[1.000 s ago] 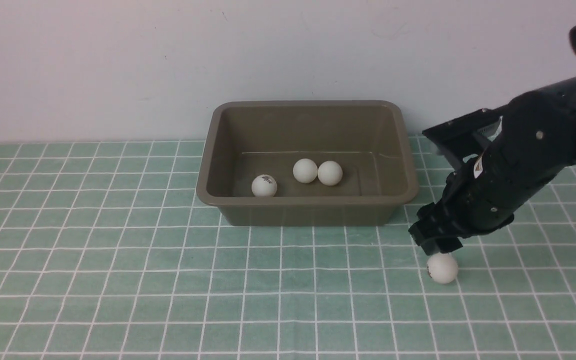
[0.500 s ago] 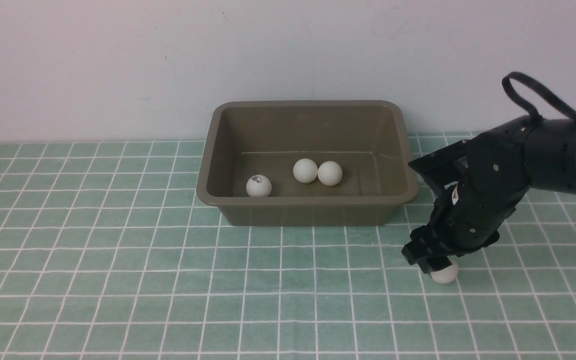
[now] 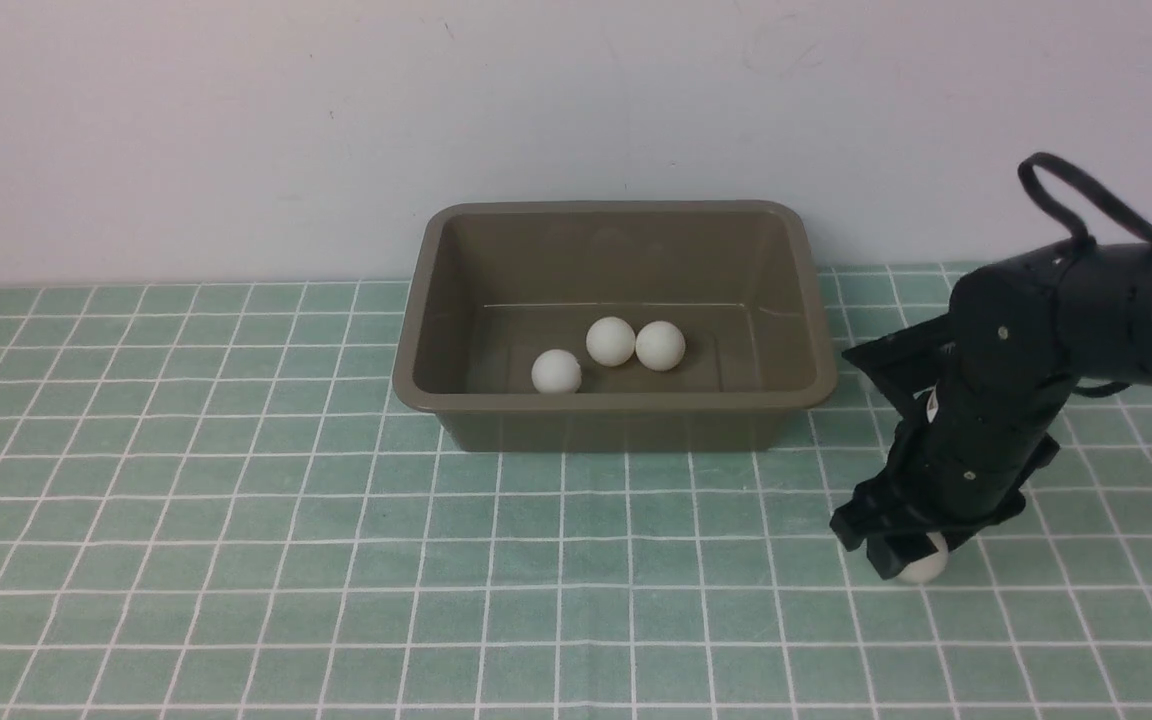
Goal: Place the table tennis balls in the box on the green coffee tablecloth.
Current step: 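Reach for and grasp a ping pong ball on the table, then release the ping pong ball into the bin and lift the gripper away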
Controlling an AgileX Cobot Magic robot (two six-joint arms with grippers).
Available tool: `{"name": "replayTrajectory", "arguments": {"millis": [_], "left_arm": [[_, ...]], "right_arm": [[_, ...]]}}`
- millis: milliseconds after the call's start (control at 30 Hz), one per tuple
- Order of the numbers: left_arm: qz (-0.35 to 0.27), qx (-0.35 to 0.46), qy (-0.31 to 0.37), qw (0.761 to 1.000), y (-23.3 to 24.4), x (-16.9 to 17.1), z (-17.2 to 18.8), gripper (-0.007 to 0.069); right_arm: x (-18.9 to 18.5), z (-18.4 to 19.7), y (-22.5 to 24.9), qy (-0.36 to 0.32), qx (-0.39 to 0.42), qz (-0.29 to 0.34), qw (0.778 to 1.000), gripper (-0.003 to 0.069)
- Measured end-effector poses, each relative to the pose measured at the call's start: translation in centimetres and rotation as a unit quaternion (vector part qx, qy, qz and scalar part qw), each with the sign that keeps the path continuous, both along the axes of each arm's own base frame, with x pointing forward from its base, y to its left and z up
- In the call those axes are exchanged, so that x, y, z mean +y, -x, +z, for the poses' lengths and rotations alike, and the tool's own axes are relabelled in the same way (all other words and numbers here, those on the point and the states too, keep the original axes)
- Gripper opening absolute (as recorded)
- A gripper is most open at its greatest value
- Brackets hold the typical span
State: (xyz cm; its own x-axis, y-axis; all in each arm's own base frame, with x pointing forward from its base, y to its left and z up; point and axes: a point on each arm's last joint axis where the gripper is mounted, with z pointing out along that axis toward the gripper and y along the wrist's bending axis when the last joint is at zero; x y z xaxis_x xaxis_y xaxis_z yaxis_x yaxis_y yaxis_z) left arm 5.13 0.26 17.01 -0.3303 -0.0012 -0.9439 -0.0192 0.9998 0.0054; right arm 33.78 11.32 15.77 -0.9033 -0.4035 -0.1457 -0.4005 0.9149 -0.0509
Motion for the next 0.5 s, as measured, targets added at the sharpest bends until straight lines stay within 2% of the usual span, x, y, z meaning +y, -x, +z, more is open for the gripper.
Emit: {"name": "replayTrajectory", "arguments": {"millis": [100, 167, 300, 333, 400, 500], "left_arm": [[0.0, 0.0, 0.0, 1.0, 0.0, 0.0, 0.0, -0.0004], [0.0, 0.0, 0.0, 1.0, 0.0, 0.0, 0.0, -0.0004], [0.0, 0.0, 0.0, 1.0, 0.0, 0.0, 0.0, -0.0004], [0.0, 0.0, 0.0, 1.0, 0.0, 0.0, 0.0, -0.0004], [0.0, 0.0, 0.0, 1.0, 0.0, 0.0, 0.0, -0.0004], [0.0, 0.0, 0.0, 1.0, 0.0, 0.0, 0.0, -0.0004]], "right_arm": [[0.1, 1.6, 0.6, -0.014, 0.011, -0.003, 1.0, 0.0366], [0.5, 4.5, 0.7, -0.045, -0.001, 0.001, 0.999, 0.0366], [2.4, 11.8, -0.9, -0.146, -0.108, 0.024, 0.983, 0.0366], [2.5, 12.1, -1.0, -0.149, -0.115, 0.026, 0.982, 0.0366], [3.6, 14.8, -2.9, -0.184, -0.193, 0.043, 0.963, 0.0366], [4.4, 15.4, -5.0, -0.194, -0.223, 0.049, 0.954, 0.0366]]}}
